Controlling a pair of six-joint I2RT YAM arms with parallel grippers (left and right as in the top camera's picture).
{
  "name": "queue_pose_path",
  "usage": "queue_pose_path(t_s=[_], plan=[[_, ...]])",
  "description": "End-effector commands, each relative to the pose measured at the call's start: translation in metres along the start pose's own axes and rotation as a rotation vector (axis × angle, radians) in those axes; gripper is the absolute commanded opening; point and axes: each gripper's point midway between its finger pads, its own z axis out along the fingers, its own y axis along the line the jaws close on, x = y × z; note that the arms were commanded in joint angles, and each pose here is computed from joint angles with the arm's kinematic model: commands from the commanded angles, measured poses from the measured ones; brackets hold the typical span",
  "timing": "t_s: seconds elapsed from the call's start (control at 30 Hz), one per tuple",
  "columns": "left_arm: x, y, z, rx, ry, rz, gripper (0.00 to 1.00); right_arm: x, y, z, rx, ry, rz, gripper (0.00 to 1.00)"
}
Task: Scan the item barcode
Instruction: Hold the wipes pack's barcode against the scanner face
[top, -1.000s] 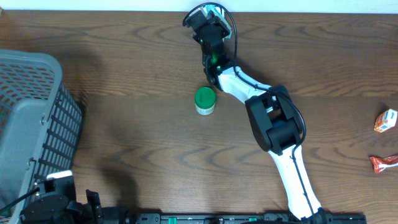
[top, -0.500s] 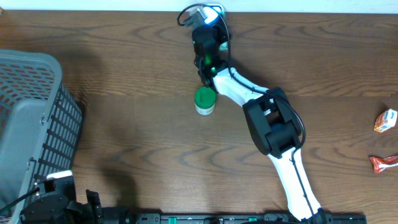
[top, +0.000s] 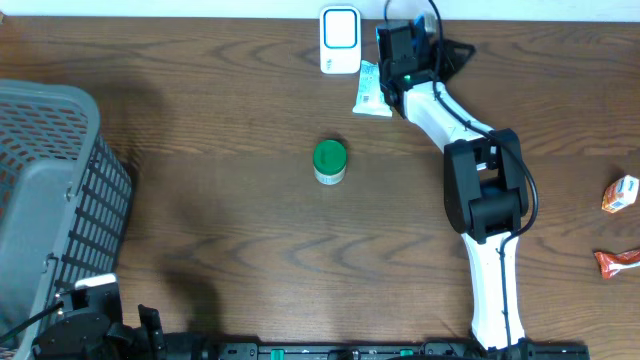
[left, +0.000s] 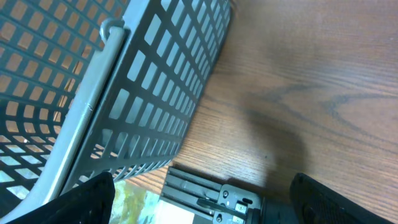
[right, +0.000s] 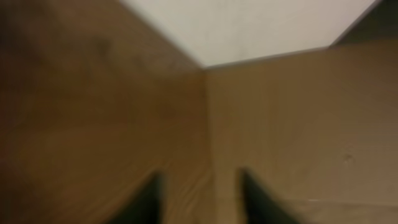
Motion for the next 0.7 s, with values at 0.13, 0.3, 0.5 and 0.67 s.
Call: queue_pose_path(t_s=[0.13, 0.3, 0.5, 0.67], plan=[[0.001, 0.002, -0.001, -0.01, -0.003, 0.0, 0.9, 0.003, 0.044, -0.067, -0.592, -0.021, 0.264, 0.99], [0.001, 0.002, -0.001, -0.01, -0.003, 0.0, 0.9, 0.008, 0.046, -0.117, -0.952, 0.104, 0.501, 0.99], [0.001, 0.002, -0.001, -0.01, -0.003, 0.0, 0.9, 0.0, 0.077, -0.127, -1.064, 0.225, 0.692, 0.99], [0.001, 0.002, -0.001, -0.01, -0.003, 0.0, 0.9, -0.015, 0.117, -0.124, -1.075, 0.214, 0.746, 0.99]])
